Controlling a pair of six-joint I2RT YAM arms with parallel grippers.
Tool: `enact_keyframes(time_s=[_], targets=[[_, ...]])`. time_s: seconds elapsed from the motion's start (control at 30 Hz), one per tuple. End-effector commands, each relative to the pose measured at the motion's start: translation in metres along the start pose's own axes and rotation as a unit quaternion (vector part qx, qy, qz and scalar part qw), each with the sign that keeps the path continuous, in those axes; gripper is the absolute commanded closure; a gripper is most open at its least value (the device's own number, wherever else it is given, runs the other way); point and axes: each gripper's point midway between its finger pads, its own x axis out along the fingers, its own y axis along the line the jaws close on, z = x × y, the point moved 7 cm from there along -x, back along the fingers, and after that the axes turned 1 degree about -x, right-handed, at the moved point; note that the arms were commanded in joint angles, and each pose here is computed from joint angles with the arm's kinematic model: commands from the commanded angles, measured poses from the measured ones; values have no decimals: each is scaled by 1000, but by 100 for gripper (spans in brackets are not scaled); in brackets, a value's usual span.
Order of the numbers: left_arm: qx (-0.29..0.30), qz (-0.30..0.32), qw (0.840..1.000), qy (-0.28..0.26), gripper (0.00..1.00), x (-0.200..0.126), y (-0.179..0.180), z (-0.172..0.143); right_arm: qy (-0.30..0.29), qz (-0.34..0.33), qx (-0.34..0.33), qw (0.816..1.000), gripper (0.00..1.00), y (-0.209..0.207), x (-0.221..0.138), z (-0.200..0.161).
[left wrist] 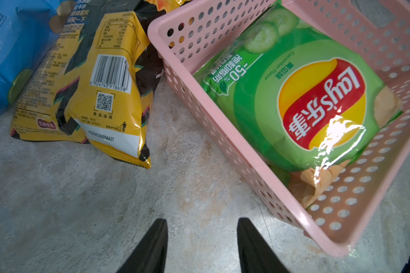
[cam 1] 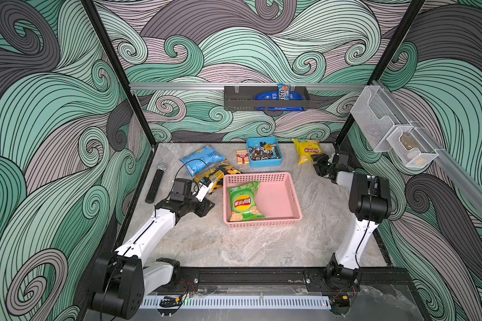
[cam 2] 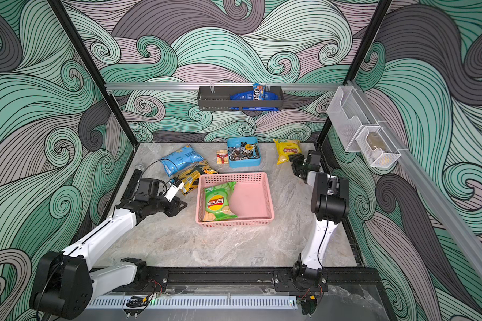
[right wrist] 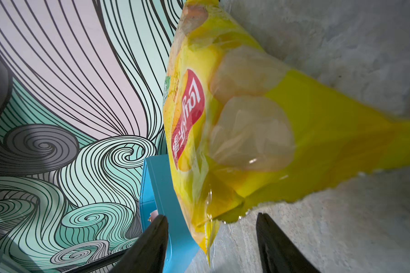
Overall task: Put the potato chips into the basket
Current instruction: Pick up the potato chip from the corner of the board.
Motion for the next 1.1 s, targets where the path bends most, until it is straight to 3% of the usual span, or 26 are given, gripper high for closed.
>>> enact_keyframes(time_s=[0.0,0.1,0.3,0.37,0.77,1.07], targets=[[4,-3,1000,-4,50,0,1,2,0,14,-2,1000,42,2,7,4],[3,-4,1000,-3,50,0,1,2,3,8,3,1000,51,-5,12,3],[2,-4,1000,-2,50,1,1,2,-4,21,-5,1000,92,2,4,3],[3,-4,1000,-2,50,1,1,2,-10,31,-16,999,100,13,-4,6],[4,0,1000,-5,50,0,2,3,-18,110,-59,992,100,75,-86,-8],[4,0,1000,-4,50,0,2,2,-9,175,-112,978,100,122,-167,-58]])
